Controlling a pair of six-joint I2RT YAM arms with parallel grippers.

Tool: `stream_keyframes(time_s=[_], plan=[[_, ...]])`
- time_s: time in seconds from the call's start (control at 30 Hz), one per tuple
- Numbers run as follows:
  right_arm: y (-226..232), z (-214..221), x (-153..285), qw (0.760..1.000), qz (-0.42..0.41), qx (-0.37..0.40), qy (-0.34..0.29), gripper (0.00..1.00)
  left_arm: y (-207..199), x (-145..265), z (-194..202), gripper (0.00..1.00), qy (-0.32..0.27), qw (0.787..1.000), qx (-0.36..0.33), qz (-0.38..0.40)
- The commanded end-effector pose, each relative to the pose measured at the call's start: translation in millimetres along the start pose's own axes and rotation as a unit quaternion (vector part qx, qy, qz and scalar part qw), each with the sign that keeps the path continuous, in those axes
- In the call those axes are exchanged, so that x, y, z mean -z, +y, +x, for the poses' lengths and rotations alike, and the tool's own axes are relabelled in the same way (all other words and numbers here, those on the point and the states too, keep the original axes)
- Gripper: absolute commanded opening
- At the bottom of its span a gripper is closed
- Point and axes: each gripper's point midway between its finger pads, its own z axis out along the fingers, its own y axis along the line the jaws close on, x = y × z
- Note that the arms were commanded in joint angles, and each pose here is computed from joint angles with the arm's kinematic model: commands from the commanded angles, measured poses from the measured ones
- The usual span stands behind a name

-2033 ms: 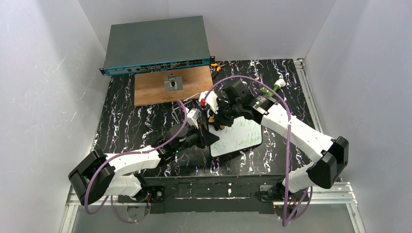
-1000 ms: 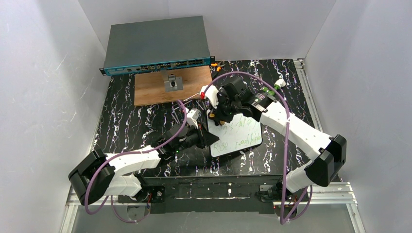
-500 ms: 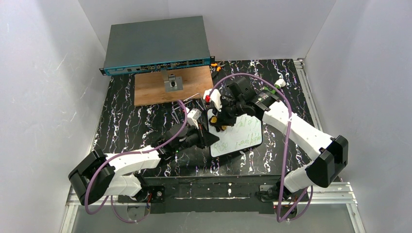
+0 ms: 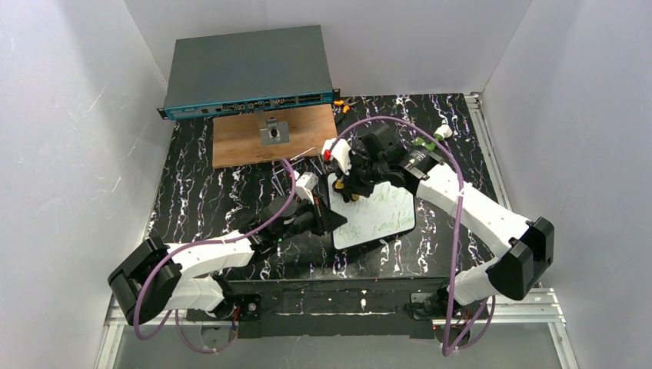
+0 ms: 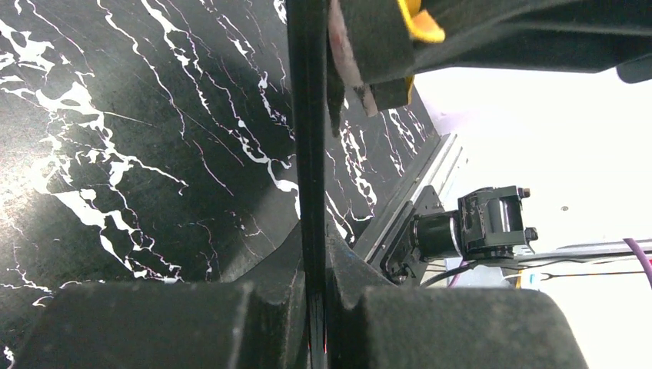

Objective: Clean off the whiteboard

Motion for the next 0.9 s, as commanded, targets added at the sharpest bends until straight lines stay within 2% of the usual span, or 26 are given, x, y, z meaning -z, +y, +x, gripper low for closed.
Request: stream_keyframes(time_s=[0.0, 0.17, 0.43, 0.67, 0.87], plan=[[29, 16, 3, 0.996, -0.057, 0.072, 0.010, 0.01, -5, 2, -1, 0.00, 0.004, 1.000, -0.029, 0.002], [56, 31, -5, 0.987, -0.094, 0.125, 0.030, 0.01, -3, 0, -2, 0.00, 0.007, 1.000, -0.016, -0.011], [-1, -2, -6, 0.995, 0.061, 0.079, 0.010, 0.01, -4, 2, -2, 0.00, 0.007, 1.000, -0.012, -0.010], [-19, -18, -4, 0.995, 0.092, 0.039, -0.004, 0.01, -5, 1, 0, 0.00, 0.010, 1.000, -0.013, -0.004], [-32, 3, -9, 0.992, 0.117, 0.033, 0.023, 0.01, -5, 3, 0, 0.00, 0.009, 1.000, -0.017, -0.002]])
